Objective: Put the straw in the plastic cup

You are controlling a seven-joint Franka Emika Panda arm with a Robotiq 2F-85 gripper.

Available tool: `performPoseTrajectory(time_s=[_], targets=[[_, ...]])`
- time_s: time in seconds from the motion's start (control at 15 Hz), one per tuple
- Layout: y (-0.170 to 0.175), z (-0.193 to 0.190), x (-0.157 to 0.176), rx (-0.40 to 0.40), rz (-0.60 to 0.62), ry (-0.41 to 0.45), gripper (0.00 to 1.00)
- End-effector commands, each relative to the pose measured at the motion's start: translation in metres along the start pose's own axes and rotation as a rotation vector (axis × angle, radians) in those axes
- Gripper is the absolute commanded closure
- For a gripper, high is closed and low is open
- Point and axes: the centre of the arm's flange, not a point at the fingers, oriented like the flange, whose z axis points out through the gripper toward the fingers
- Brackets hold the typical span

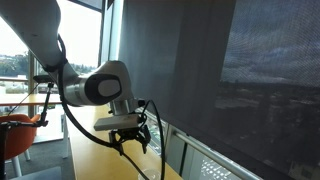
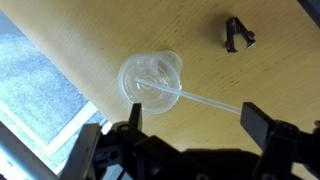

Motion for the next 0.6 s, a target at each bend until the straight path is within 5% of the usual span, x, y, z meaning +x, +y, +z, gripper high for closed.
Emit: performPoseTrajectory(time_s=[0.0, 0.53], targets=[[0.012, -0.024, 0.0, -0.032, 0.005, 0.041, 0.0], [-0.024, -0.02, 0.016, -0.018, -0.031, 0.051, 0.0]])
